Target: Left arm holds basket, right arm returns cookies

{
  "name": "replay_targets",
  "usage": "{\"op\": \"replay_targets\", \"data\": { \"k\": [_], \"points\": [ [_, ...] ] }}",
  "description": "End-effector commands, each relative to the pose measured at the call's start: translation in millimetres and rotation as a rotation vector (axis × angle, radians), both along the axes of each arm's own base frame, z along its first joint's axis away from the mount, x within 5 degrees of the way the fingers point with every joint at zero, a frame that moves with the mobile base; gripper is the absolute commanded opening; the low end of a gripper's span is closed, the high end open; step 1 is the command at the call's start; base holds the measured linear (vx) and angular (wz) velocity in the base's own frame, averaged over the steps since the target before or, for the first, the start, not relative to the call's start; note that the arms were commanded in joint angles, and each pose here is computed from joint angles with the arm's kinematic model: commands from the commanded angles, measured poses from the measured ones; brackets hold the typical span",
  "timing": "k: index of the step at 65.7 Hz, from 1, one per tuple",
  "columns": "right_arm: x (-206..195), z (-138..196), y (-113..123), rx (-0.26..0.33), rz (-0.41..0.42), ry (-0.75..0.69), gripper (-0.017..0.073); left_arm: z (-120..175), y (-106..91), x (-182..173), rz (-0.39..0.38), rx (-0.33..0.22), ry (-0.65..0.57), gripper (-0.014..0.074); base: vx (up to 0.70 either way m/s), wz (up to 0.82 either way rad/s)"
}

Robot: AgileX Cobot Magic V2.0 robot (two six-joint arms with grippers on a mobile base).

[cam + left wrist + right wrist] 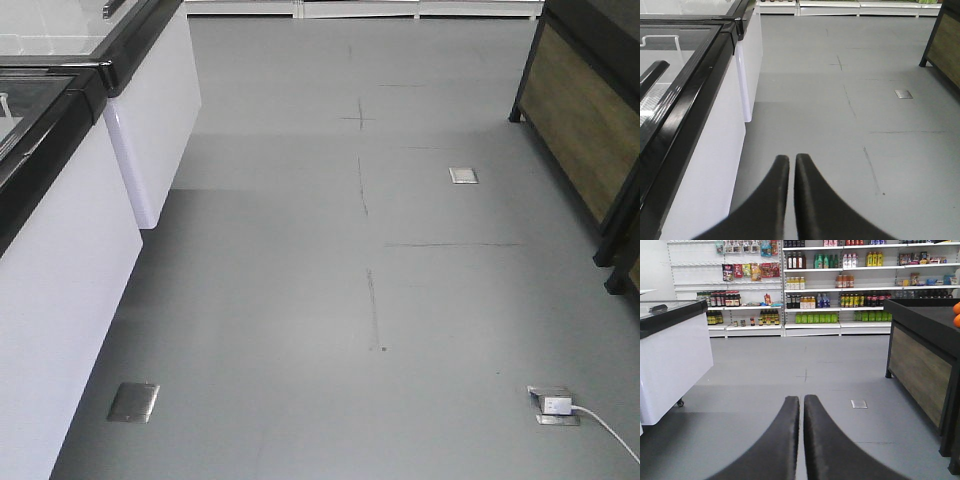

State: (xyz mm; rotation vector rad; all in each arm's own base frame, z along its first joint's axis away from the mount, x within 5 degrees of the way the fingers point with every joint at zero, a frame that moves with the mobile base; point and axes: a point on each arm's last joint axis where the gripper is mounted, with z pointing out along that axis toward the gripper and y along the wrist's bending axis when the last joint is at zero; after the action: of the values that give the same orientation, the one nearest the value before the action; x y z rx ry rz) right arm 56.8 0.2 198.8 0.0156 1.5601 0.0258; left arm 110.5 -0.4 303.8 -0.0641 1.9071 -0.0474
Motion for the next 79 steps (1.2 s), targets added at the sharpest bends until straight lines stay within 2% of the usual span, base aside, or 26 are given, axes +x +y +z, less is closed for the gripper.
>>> {"op": "replay_targets", "data": {
  "k": [1, 11, 28, 40, 44, 50, 56, 59, 72, 79],
  "points": [
    [0, 1, 1, -0.016, 0.004, -0.063, -0.0010, 18, -0.9, 3, -0.007, -0.004, -0.103, 0.0084, 0.00, 0.00],
    [0, 1, 1, -0.016, 0.004, -0.063, -0.0010, 18, -0.9, 3, -0.007, -0.004, -0.103, 0.0190, 0.00, 0.00],
    [0, 1, 1, -0.016, 0.004, -0.063, -0.0010, 18, -0.9, 3, -0.007, -0.006, -0.103, 0.0436, 0.00, 0.00],
    [0, 1, 1, -0.016, 0.004, -0.063, -0.0010, 18, -1.0, 3, -0.001, -0.026, -0.111, 0.0479, 0.00, 0.00],
    [0, 1, 1, -0.016, 0.004, -0.063, -0.0010, 18, -1.0, 3, 0.007, -0.055, -0.103, 0.0475, 0.00, 0.00],
    [0, 1, 1, -0.016, 0.004, -0.063, -0.0010, 16, -1.2, 2, 0.027, -0.126, -0.074, 0.0467, 0.00, 0.00],
    [0, 1, 1, -0.016, 0.004, -0.063, -0.0010, 15, -1.2, 6, 0.073, -0.244, -0.010, 0.0461, 0.00, 0.00],
    [0, 1, 1, -0.016, 0.004, -0.063, -0.0010, 16, -1.2, 13, 0.095, -0.285, 0.031, 0.0461, 0.00, 0.00],
    [0, 1, 1, -0.016, 0.004, -0.063, -0.0010, 26, -3.1, 51, 0.148, -0.361, 0.210, 0.0461, 0.00, 0.00],
    [0, 1, 1, -0.016, 0.004, -0.063, -0.0010, 34, -7.7, 81, 0.158, -0.459, 0.260, 0.0461, 0.00, 0.00]
  ]
}}
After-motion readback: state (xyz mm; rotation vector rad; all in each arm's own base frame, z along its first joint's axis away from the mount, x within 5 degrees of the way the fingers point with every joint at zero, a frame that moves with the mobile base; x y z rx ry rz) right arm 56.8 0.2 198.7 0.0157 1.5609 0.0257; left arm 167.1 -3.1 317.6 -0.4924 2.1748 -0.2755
